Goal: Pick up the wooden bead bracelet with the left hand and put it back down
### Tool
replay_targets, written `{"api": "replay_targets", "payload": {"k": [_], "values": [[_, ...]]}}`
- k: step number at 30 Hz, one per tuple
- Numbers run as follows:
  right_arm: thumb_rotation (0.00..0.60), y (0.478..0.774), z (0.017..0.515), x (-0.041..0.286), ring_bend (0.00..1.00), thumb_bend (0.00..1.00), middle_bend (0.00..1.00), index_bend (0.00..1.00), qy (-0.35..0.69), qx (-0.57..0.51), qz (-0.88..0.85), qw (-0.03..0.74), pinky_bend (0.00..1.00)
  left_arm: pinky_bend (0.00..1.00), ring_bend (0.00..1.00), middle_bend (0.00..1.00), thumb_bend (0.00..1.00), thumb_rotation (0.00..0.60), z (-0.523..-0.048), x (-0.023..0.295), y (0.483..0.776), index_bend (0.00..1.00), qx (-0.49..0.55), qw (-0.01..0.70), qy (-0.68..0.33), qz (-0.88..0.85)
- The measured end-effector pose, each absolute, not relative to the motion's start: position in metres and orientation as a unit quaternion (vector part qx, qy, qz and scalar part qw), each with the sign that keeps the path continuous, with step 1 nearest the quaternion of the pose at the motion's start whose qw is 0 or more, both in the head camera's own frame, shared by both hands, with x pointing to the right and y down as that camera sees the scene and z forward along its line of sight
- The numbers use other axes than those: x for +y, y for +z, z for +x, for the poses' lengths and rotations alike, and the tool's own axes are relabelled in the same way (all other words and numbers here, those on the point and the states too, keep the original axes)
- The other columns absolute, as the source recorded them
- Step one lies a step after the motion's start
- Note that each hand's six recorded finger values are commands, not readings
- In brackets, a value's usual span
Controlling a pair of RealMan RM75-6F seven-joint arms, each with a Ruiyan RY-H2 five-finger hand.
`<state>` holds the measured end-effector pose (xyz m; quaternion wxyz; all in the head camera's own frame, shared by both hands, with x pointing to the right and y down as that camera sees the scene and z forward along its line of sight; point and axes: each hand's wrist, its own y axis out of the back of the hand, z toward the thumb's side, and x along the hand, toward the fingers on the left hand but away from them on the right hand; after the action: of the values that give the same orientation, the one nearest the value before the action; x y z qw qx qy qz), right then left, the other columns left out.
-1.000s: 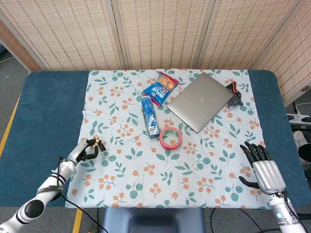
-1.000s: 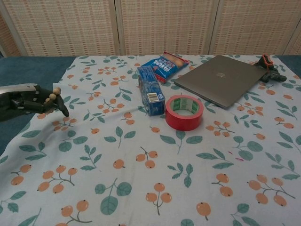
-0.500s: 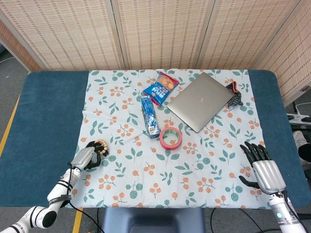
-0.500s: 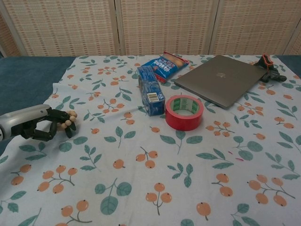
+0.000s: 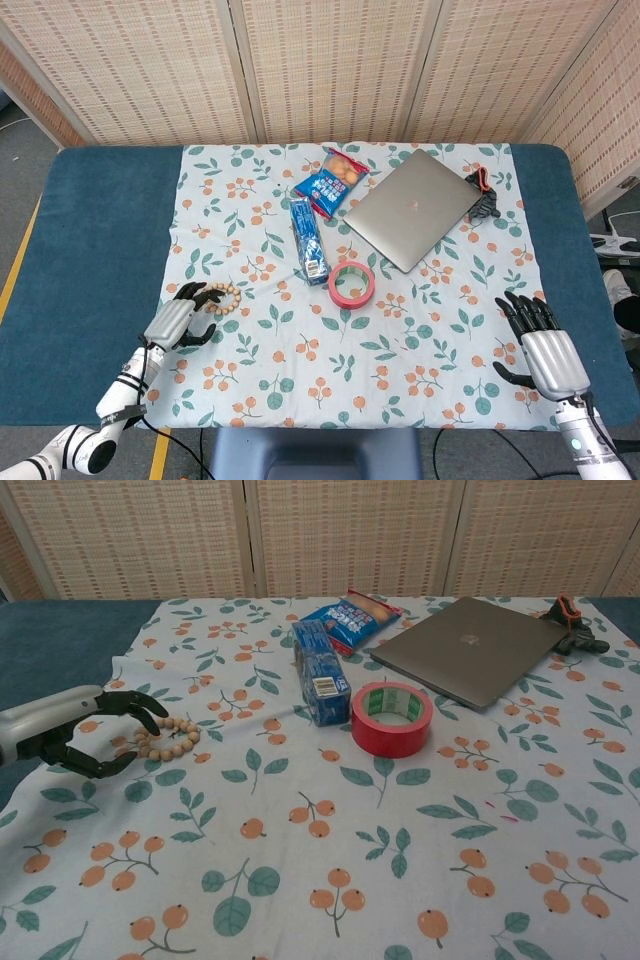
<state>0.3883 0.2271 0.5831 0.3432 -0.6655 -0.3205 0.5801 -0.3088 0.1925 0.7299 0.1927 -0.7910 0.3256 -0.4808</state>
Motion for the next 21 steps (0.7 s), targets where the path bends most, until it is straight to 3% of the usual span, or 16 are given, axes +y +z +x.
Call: {"api": "replay_targets", "payload": {"k": [3,9,12,21], "values": [[0.558,0.583,0.387,0.228,0.00,0.14,0.00,0.00,0.580,-0.319,-0.665,0.345,0.00,0.07,0.11,0.31,0.46,0.600,-0.310,0.193,0.723,0.25,0.316,0.235,-0.484,-0.782],[0.556,0.579,0.387,0.228,0.00,0.14,0.00,0.00,0.580,-0.318,-0.655,0.364,0.00,0.08,0.01,0.12,0.46,0.600,-0.321,0.192,0.691,0.11,0.354,0.273,-0.461,-0.767],[0.558,0.578,0.386,0.228,0.00,0.15,0.00,0.00,0.582,-0.318,-0.645,0.378,0.00,0.05,0.00,0.06,0.46,0.600,-0.343,0.198,0.667,0.07,0.378,0.299,-0.455,-0.749],[0.557,0.583,0.379,0.232,0.00,0.15,0.00,0.00,0.582,-0.312,-0.645,0.384,0.00,0.03,0.00,0.01,0.45,0.600,-0.412,0.241,0.602,0.06,0.446,0.379,-0.466,-0.664]]}}
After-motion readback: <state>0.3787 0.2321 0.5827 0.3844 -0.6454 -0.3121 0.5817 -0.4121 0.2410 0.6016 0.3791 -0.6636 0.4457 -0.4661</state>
